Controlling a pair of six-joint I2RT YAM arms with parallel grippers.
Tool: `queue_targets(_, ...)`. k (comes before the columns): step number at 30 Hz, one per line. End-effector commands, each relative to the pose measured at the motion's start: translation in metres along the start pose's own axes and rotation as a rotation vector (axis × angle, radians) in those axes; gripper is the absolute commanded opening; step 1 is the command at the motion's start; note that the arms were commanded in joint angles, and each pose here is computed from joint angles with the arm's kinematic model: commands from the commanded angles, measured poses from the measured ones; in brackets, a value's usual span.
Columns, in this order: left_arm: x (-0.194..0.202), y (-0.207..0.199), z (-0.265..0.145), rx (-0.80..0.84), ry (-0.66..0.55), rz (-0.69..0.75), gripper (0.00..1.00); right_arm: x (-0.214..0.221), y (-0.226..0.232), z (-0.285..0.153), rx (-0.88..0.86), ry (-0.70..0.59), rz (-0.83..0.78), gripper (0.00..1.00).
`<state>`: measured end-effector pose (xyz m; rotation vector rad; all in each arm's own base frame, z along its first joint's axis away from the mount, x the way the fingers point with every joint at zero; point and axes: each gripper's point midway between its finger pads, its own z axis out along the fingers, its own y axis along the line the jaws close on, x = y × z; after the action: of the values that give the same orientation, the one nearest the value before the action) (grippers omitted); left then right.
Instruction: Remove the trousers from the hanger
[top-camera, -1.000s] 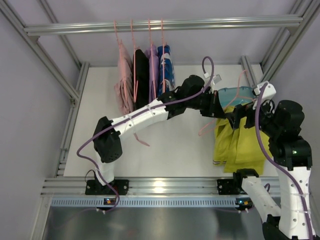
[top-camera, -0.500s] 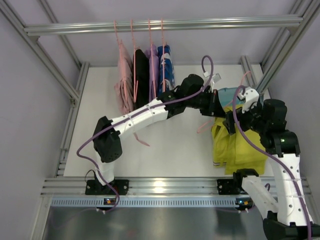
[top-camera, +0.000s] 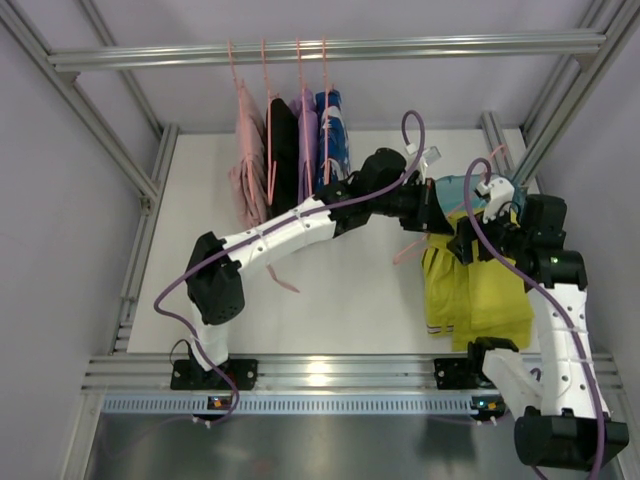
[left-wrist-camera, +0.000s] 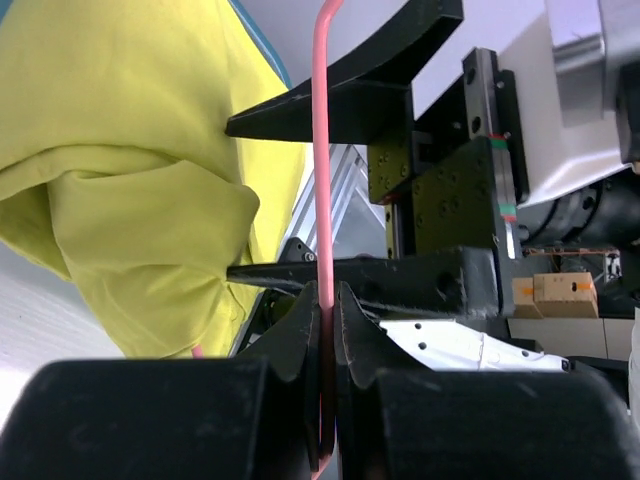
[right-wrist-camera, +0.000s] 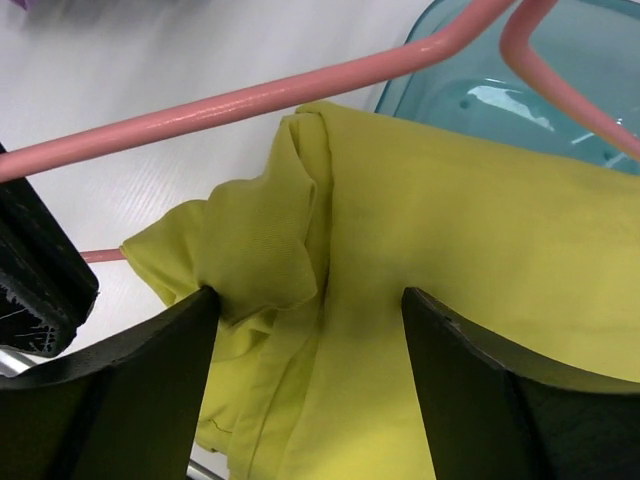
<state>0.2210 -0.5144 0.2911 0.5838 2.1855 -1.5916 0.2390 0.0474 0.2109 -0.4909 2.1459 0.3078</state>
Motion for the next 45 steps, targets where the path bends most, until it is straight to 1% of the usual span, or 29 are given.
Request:
queue_targets(1, -0.052, -0.093, -0.041, 0.249, -0.192, 0.171, 0.00, 0.004, -0.008, 0.007, -0.007, -0.007, -0.017, 0.73)
queue_targets(2, -0.051, -0.094, -0.041, 0.250, -0.190, 0.170, 0.00, 0.005, -0.010, 0.007, -0.006, -0.010, -0.017, 0.65)
queue_targets(3, -0.052, -0.094, -0.042, 0.251, -0.193, 0.167, 0.00, 0.005, -0.010, 0.008, -0.010, -0.009, -0.017, 0.61)
queue_targets(4, -0.051, -0.095, -0.041, 0.254, -0.191, 0.167, 0.00, 0.006, -0.011, 0.009, -0.010, -0.008, -0.018, 0.52)
queue_targets(6, -0.053, -0.096, -0.042, 0.255, -0.196, 0.167, 0.00, 0.008, -0.012, 0.012, -0.020, 0.002, -0.018, 0.42)
queue_targets(7, -0.054, -0.096, -0.042, 0.254, -0.200, 0.170, 0.00, 0.009, -0.011, 0.012, -0.027, 0.006, -0.019, 0.35)
queue_targets(8, -0.053, -0.096, -0.041, 0.255, -0.196, 0.170, 0.00, 0.009, -0.013, 0.013, -0.024, 0.004, -0.021, 0.13)
queue_targets(10, -0.053, -0.096, -0.041, 0.255, -0.196, 0.167, 0.00, 0.004, -0.013, 0.010, -0.029, -0.015, -0.034, 0.00)
queue_targets(12, -0.053, -0.097, -0.042, 0.255, -0.198, 0.167, 0.00, -0.003, -0.007, 0.004, -0.055, -0.043, -0.040, 0.00)
queue_targets(16, -0.048, -0.084, -0.038, 0.229, -0.188, 0.159, 0.00, -0.049, 0.010, -0.030, -0.083, -0.180, -0.076, 0.00)
queue_targets(17, -0.047, -0.081, -0.038, 0.221, -0.189, 0.156, 0.00, -0.060, 0.016, -0.040, -0.090, -0.217, -0.087, 0.00)
queue_targets(18, -0.048, -0.078, -0.037, 0.211, -0.194, 0.151, 0.00, -0.081, 0.025, -0.056, -0.108, -0.280, -0.113, 0.00)
queue_targets(20, -0.046, -0.066, -0.034, 0.185, -0.193, 0.127, 0.00, -0.104, 0.038, -0.078, -0.130, -0.355, -0.107, 0.00)
queue_targets(21, -0.046, -0.059, -0.033, 0.171, -0.192, 0.116, 0.00, -0.124, 0.045, -0.096, -0.122, -0.416, -0.140, 0.00)
queue_targets(22, -0.046, -0.056, -0.032, 0.162, -0.194, 0.108, 0.00, -0.134, 0.050, -0.106, -0.129, -0.443, -0.124, 0.00)
queue_targets(25, -0.047, -0.043, -0.030, 0.135, -0.198, 0.080, 0.00, -0.162, 0.061, -0.136, -0.119, -0.521, -0.143, 0.00)
queue_targets(30, -0.048, -0.028, -0.032, 0.109, -0.196, 0.050, 0.00, -0.195, 0.069, -0.178, -0.051, -0.625, -0.181, 0.00)
queue_targets(34, -0.038, -0.016, -0.029, 0.083, -0.168, 0.036, 0.00, -0.219, 0.071, -0.207, 0.012, -0.711, -0.206, 0.00)
queue_targets(37, -0.031, -0.006, -0.028, 0.064, -0.153, 0.029, 0.00, -0.237, 0.065, -0.228, 0.095, -0.767, -0.221, 0.00)
queue_targets(40, -0.029, -0.002, -0.027, 0.054, -0.152, 0.039, 0.00, -0.250, 0.053, -0.248, 0.210, -0.824, -0.240, 0.00)
queue_targets(41, -0.030, -0.001, -0.028, 0.052, -0.154, 0.040, 0.00, -0.258, 0.050, -0.261, 0.261, -0.862, -0.247, 0.00)
queue_targets(45, -0.031, 0.003, -0.028, 0.044, -0.159, 0.037, 0.00, -0.279, 0.048, -0.293, 0.342, -0.963, -0.255, 0.00)
